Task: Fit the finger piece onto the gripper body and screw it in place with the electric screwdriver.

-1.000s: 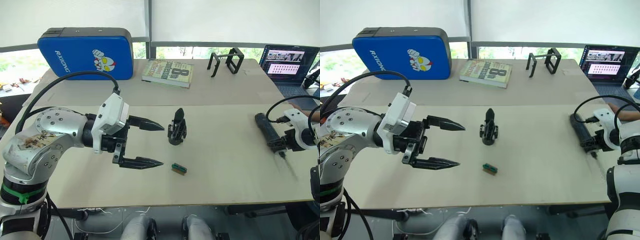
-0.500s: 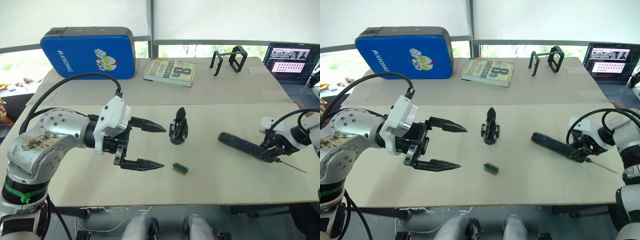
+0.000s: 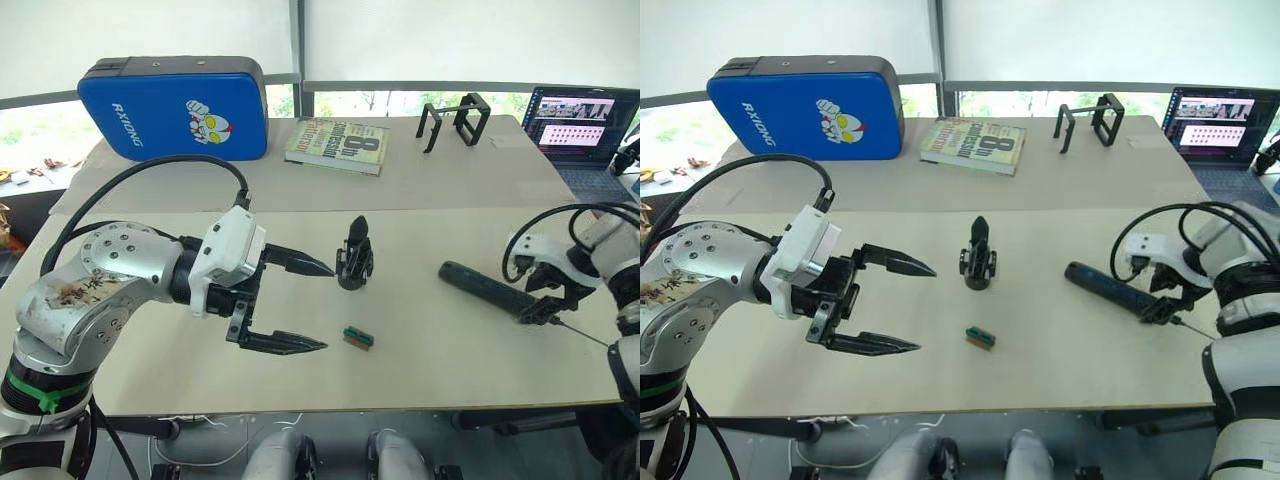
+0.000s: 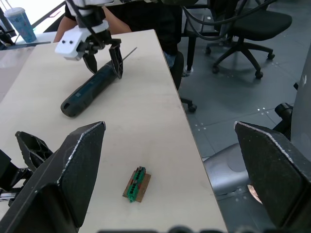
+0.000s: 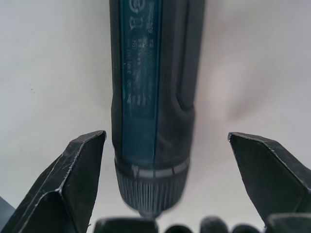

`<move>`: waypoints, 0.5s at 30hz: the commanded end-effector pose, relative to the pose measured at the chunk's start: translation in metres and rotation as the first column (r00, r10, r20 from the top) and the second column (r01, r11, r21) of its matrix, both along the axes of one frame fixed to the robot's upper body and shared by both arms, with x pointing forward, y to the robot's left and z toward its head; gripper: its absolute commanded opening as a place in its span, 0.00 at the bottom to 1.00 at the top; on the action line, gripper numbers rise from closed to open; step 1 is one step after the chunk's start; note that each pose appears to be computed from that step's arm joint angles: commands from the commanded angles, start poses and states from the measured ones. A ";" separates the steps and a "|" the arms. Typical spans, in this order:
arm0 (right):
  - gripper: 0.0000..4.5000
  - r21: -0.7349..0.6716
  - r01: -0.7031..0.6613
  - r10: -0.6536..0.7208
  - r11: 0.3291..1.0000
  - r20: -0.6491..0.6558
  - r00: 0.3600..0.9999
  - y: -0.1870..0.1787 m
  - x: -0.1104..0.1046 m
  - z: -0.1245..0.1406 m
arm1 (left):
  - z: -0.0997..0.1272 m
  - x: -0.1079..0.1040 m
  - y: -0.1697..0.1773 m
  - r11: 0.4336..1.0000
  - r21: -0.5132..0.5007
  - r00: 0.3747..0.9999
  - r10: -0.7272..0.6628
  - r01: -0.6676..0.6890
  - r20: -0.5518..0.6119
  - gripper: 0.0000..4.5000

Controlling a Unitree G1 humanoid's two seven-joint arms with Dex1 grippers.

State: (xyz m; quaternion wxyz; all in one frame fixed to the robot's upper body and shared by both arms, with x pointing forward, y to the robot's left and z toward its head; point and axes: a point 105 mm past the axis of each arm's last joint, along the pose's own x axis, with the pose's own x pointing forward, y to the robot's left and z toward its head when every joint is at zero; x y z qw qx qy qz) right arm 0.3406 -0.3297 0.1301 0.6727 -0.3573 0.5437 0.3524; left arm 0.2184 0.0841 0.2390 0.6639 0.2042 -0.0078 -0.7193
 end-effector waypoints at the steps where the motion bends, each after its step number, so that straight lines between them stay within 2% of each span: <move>1: 0.99 -0.013 0.034 -0.034 0.999 -0.011 0.999 -0.004 -0.001 -0.004 | 0.003 -0.003 -0.001 1.000 0.000 0.999 -0.012 0.012 0.043 1.00; 3: 0.99 0.003 0.046 -0.046 0.999 -0.014 0.999 -0.001 0.001 -0.007 | 0.003 -0.002 -0.001 1.000 0.001 0.999 -0.006 0.006 0.049 1.00; 4: 0.94 0.004 0.045 -0.044 0.999 -0.016 0.999 -0.001 0.001 -0.009 | 0.003 -0.002 0.000 1.000 0.001 0.999 -0.004 0.004 0.051 1.00; 8: 0.66 -0.011 -0.003 0.003 1.000 -0.018 1.000 0.001 0.000 -0.010 | 0.001 -0.001 0.001 1.000 0.002 0.999 0.000 0.000 0.046 1.00; 11: 0.44 -0.021 -0.089 0.089 0.996 0.030 0.996 0.005 0.006 0.002 | -0.005 0.000 0.003 1.000 0.017 1.000 -0.001 0.001 0.030 1.00; 15: 0.43 -0.033 -0.302 0.302 0.953 0.230 0.925 0.013 0.012 0.040 | -0.022 -0.001 -0.002 1.000 0.026 0.998 -0.010 0.008 0.061 1.00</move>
